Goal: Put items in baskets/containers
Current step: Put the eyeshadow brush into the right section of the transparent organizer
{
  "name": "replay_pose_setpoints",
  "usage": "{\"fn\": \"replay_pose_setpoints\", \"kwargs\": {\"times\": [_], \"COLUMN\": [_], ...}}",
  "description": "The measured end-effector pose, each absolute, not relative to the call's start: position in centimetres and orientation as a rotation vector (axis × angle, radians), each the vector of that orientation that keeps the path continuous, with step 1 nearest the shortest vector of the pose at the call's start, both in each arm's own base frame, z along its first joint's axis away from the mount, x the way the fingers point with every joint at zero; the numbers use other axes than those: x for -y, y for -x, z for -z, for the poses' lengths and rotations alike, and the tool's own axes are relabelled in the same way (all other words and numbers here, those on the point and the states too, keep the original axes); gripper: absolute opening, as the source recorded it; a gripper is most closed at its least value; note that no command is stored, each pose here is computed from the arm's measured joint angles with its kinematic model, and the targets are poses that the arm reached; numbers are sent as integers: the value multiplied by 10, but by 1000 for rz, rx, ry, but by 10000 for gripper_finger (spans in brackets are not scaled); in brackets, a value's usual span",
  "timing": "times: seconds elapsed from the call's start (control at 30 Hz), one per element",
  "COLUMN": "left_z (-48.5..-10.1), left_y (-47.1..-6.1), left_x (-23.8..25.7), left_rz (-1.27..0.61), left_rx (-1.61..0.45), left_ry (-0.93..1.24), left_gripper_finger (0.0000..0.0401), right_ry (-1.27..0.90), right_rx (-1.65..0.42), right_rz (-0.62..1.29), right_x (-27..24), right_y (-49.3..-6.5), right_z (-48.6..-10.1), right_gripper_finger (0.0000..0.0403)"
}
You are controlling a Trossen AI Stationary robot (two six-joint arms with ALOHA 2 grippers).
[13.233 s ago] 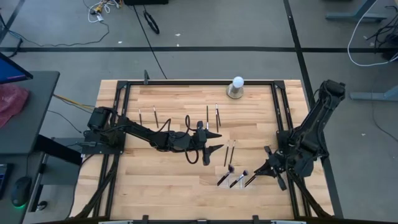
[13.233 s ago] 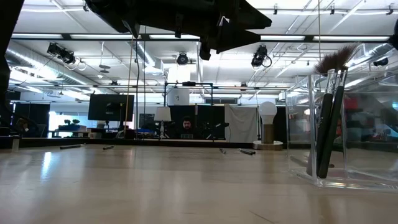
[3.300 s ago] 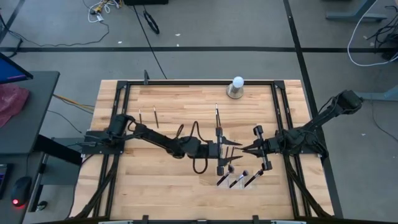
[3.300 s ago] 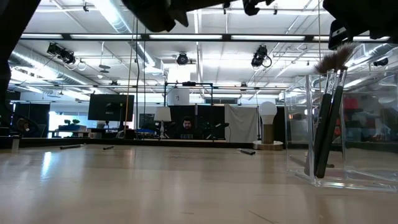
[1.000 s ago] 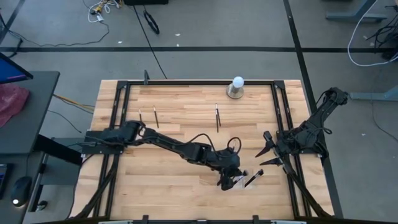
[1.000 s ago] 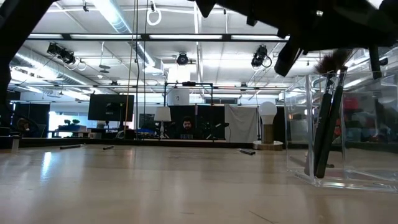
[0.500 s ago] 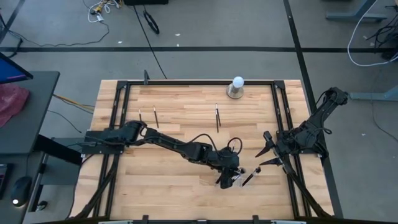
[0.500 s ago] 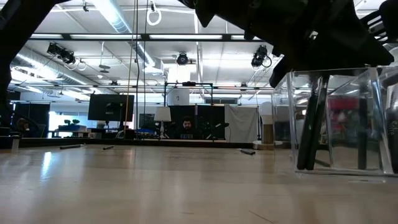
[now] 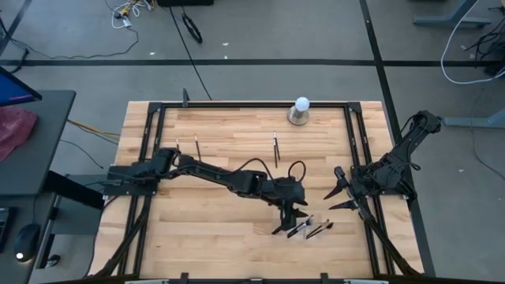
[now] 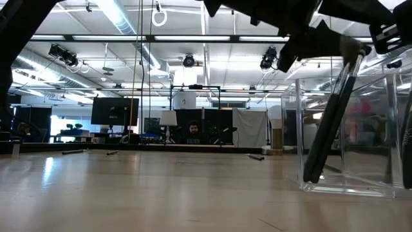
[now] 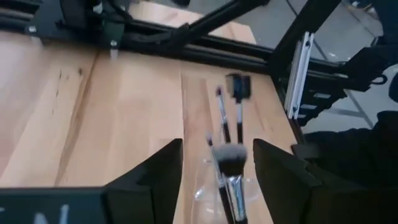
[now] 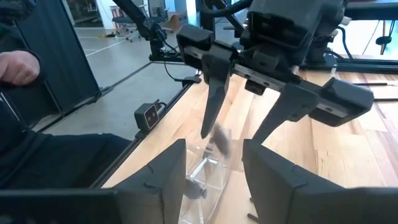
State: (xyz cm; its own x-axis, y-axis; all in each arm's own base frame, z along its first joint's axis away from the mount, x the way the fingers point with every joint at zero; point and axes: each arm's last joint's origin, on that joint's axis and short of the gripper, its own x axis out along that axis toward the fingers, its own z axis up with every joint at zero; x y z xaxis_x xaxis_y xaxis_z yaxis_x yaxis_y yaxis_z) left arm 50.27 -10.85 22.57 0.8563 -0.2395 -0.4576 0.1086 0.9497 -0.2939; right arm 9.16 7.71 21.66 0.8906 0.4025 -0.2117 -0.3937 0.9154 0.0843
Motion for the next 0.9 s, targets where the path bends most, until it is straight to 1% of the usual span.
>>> {"fn": "replay_pose_setpoints", "kwargs": {"times": [0.23, 0.37, 0.47, 0.57, 0.67, 0.77, 0.9], "left_z": [-238, -257, -276, -291, -298, -297, -286], "left_y": [-499, -490, -476, -455, -432, -408, -380], "left_x": [115, 114, 108, 104, 99, 94, 81], "left_rz": [205, 204, 138, -16, -226, -463, -781], "left_rx": [-482, -480, -524, -609, -719, -827, -957], "left_ry": [265, 266, 247, 196, 122, 59, -1], "left_gripper_finger": [196, 195, 195, 195, 195, 195, 195], "right_ry": [-41, -42, -42, -42, -42, -40, -36], "right_rx": [-228, -228, -228, -229, -229, -232, -238], "right_rz": [-413, -413, -413, -412, -412, -412, -411], "right_x": [-77, -77, -77, -77, -77, -77, -78], "right_y": [-92, -92, -92, -92, -92, -92, -92], "right_z": [-217, -217, -217, -217, -217, -216, -216], "right_gripper_finger": [160, 160, 160, 160, 160, 160, 160]}}
